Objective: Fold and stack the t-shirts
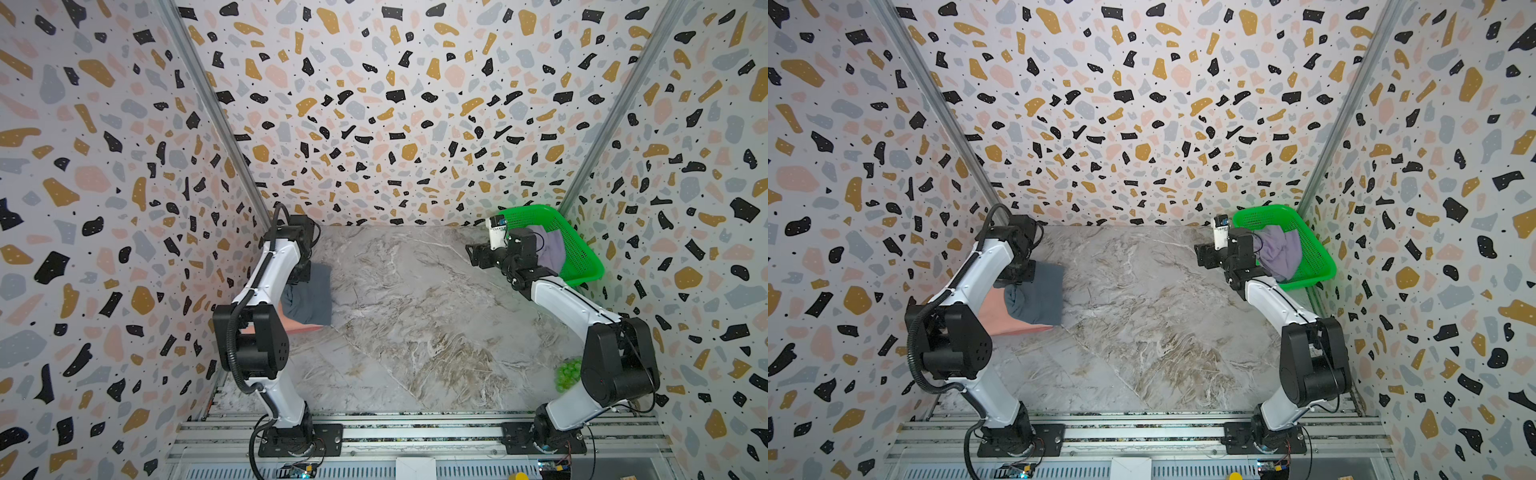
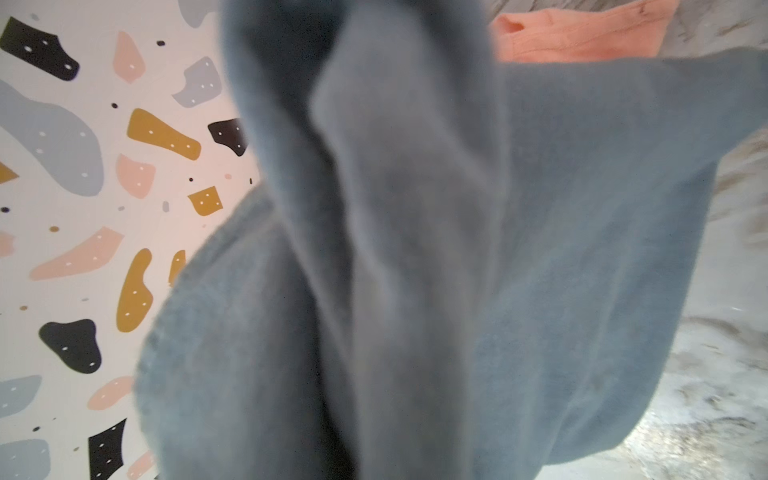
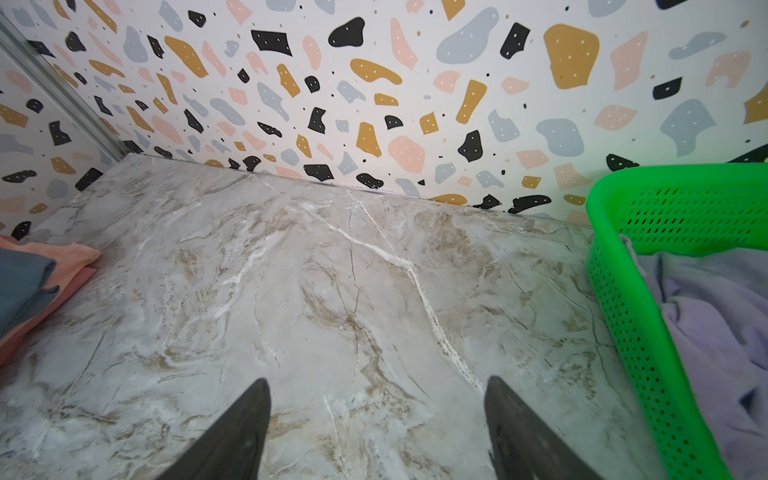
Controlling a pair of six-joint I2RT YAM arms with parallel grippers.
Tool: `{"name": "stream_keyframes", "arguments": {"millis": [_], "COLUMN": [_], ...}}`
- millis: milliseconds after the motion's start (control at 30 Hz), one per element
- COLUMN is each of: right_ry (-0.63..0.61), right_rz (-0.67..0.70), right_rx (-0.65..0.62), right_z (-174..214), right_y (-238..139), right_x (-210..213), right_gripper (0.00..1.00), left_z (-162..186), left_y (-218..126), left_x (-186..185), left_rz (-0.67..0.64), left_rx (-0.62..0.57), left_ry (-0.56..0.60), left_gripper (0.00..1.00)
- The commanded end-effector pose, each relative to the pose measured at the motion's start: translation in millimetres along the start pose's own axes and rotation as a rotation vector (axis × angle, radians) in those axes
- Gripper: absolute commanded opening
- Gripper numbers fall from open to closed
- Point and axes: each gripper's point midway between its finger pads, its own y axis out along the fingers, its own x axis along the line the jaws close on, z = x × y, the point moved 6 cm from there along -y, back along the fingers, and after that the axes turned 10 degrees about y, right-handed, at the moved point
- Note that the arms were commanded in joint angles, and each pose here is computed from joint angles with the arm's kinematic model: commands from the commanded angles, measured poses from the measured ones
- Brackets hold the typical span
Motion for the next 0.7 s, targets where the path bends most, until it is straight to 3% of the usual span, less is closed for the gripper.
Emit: {"name": "stream_keyframes", "arguments": {"millis": [0, 33, 100, 167, 267, 367, 467, 533, 667], "right_ry": [-0.02, -0.02, -0.02, -0.019, -0.019, -0.019, -0.019, -0.019, -0.015], "right_rz": [0.017, 0.018, 0.02, 0.022, 0.02, 0.019, 0.022, 0.023, 0.023], "right_rx": [-0.024, -0.022, -0.02, -0.022, -0.02, -0.017, -0.017, -0.017, -0.02], "right_z": [-17, -17, -19, -20, -21, -22, -22, -22, -24], "right_y": [-3, -2, -1, 0, 1, 1, 1, 1, 0], "right_x": [0, 0, 0, 0, 1, 1, 1, 1, 1], "right_gripper": [0.81, 0.81, 0.81, 0.81, 0.81, 0.81, 0.81, 0.81, 0.81], "left_z": [-4, -3, 2, 6, 1, -9, -16, -19, -28], "left_y": [9, 14, 23, 28, 18, 0, -12, -17, -24], "left_x": [20, 25, 36, 50, 66, 81, 82, 73, 25], "left_rz": [-0.108, -0.132, -0.218, -0.327, -0.43, -0.472, -0.39, -0.267, 0.187], "left_rx": [-0.012, 0.004, 0.063, 0.119, 0.102, 0.024, -0.038, -0.095, -0.319], "left_ry": [-0.027, -0.035, -0.052, -0.071, -0.138, -0.218, -0.277, -0.309, -0.357], "left_gripper": [0.09, 0.26, 0.37, 0.59, 0.79, 0.86, 0.86, 0.86, 0.9]}}
